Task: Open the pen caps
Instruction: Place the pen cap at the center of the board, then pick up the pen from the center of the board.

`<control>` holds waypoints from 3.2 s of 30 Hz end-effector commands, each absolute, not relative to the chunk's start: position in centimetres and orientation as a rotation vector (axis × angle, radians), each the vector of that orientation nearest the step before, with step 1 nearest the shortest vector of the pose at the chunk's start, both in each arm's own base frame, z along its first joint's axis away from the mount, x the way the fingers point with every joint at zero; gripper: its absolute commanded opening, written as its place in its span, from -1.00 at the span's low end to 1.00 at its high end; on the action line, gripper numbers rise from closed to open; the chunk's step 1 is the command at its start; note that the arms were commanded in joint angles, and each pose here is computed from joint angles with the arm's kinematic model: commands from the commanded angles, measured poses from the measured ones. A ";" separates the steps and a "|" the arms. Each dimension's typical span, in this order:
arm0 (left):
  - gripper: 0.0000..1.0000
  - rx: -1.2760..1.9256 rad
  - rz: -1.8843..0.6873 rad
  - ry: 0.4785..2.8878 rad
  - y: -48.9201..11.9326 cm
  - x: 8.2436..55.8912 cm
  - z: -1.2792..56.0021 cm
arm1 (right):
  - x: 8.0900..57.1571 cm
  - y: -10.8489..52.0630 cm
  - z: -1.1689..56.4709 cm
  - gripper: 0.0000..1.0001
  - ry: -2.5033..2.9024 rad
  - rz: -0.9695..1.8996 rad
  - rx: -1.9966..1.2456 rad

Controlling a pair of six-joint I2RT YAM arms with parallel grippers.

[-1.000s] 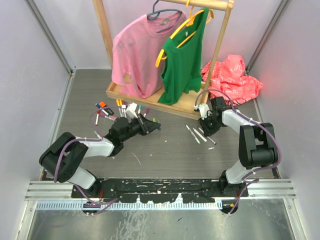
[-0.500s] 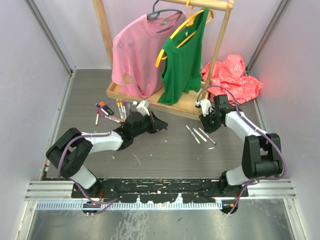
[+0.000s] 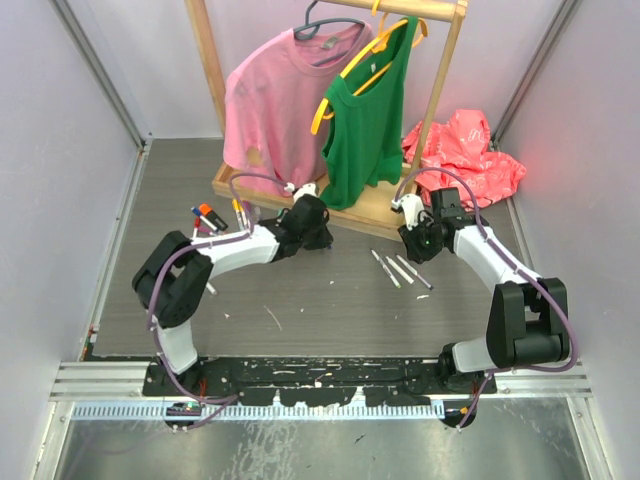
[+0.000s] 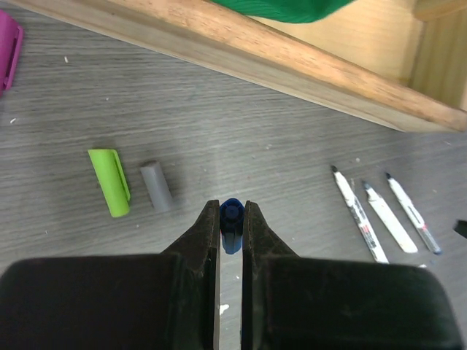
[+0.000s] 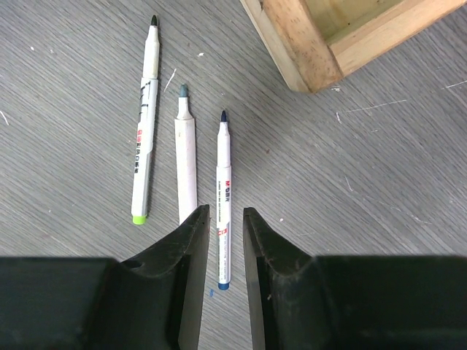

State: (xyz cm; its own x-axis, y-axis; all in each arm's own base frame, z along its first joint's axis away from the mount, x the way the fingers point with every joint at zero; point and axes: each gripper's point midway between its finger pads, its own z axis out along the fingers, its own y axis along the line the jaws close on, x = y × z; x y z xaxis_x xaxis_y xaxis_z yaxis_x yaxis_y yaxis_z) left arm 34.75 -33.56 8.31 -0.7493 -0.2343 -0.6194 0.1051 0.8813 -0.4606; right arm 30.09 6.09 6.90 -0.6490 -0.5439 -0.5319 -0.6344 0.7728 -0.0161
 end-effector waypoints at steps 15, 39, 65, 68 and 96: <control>-0.89 -0.050 -0.408 2.454 -34.2 36.7 5.7 | 31.2 6.6 9.2 -0.36 2.342 0.231 -0.898; -0.57 -0.040 -0.394 2.463 -34.2 36.7 5.6 | 31.1 6.9 9.5 -0.36 2.330 0.247 -0.913; -0.07 0.329 -0.144 2.238 -26.2 34.7 10.3 | 30.8 7.1 9.8 -0.34 2.314 0.261 -0.926; 0.10 0.370 -0.104 2.262 -24.9 35.0 9.4 | 30.8 7.1 9.7 -0.35 2.313 0.263 -0.928; -0.20 0.428 -0.119 2.509 -22.9 39.2 4.1 | 30.6 7.3 9.6 -0.32 2.315 0.280 -0.944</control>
